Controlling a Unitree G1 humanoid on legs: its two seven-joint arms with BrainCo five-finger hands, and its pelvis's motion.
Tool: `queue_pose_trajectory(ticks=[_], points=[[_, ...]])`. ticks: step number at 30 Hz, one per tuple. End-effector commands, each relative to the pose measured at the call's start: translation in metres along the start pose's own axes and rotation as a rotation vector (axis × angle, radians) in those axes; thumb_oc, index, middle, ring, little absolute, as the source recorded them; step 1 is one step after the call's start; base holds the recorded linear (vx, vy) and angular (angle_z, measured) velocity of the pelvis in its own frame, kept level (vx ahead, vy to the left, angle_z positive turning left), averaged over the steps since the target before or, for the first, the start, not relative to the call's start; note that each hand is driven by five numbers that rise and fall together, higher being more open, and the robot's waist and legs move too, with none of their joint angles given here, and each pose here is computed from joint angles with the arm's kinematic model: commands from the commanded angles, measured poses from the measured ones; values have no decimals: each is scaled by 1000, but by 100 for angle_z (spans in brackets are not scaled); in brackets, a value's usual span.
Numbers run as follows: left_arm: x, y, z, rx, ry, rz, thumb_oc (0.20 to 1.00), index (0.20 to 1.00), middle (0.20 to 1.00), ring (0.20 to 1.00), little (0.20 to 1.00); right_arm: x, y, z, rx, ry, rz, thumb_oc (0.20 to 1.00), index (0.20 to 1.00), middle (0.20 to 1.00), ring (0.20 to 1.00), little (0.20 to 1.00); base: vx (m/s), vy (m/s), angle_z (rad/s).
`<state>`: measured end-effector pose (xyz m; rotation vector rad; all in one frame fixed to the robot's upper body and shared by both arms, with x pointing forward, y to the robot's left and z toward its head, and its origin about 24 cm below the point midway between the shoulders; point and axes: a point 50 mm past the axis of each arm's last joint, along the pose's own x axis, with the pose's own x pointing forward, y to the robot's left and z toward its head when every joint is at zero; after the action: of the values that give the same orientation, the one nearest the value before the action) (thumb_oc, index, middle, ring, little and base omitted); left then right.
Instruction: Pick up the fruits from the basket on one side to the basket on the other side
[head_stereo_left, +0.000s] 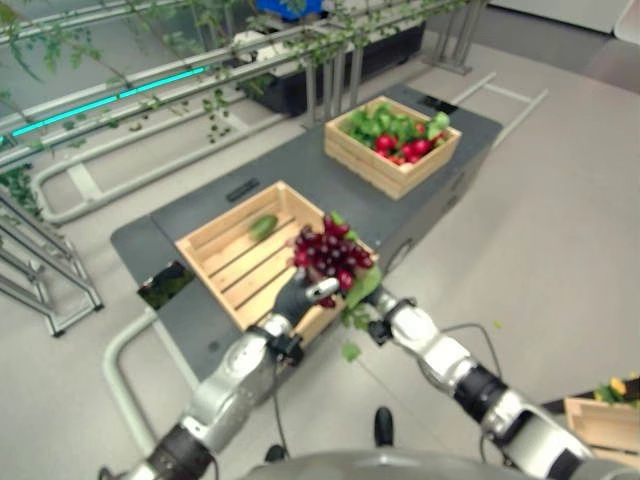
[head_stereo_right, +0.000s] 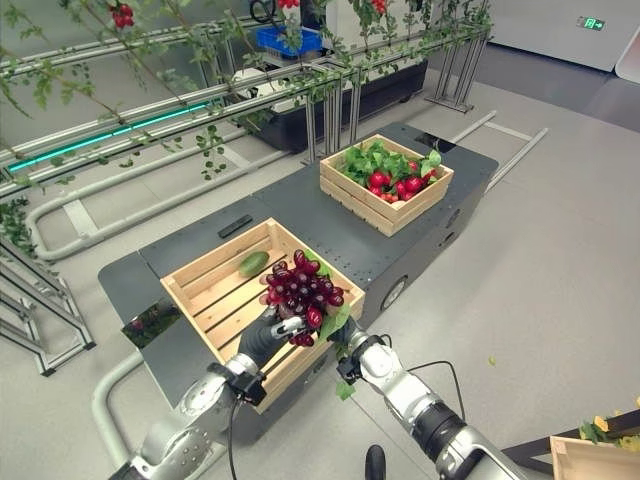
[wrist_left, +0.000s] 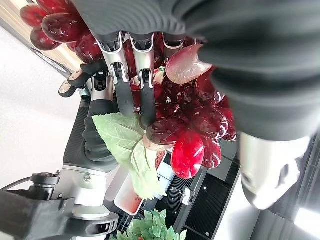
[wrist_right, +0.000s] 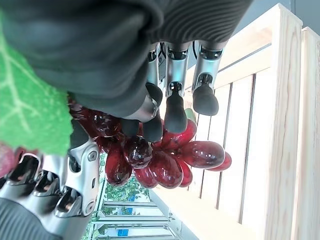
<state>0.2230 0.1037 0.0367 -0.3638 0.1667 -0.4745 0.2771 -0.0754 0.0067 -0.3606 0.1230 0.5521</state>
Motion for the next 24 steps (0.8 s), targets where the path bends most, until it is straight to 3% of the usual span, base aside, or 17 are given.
queue_pose_trajectory(ticks=[1,14,15,16,17,18,20,24], points=[[9,-14,40,46,-220,-75,200,200,200,200,200,11,-7,41,16,-195,-40,200,200,200,200,200,0,0,0],[9,-15,42,34,-231,-77,200,200,200,200,200,11,-5,42,21,-204,-36,200,200,200,200,200,0,0,0],[9,-15,42,35,-231,-79,200,200,200,200,200,12,-5,42,22,-202,-36,369,369,369,369,369,0,0,0],[9,-15,42,34,-232,-80,200,200,200,200,200,12,-5,42,23,-205,-36,482,482,482,482,482,0,0,0],[9,-15,42,35,-232,-78,200,200,200,200,200,12,-4,42,24,-205,-35,504,504,504,504,504,0,0,0],[9,-15,41,34,-231,-79,200,200,200,200,200,12,-4,42,26,-205,-33,614,614,614,614,614,0,0,0],[9,-15,41,35,-231,-78,200,200,200,200,200,12,-4,42,29,-205,-32,1000,1000,1000,1000,1000,0,0,0],[10,-16,42,34,-232,-87,200,200,200,200,200,13,-4,43,31,-207,-31,1000,1000,1000,1000,1000,0,0,0]])
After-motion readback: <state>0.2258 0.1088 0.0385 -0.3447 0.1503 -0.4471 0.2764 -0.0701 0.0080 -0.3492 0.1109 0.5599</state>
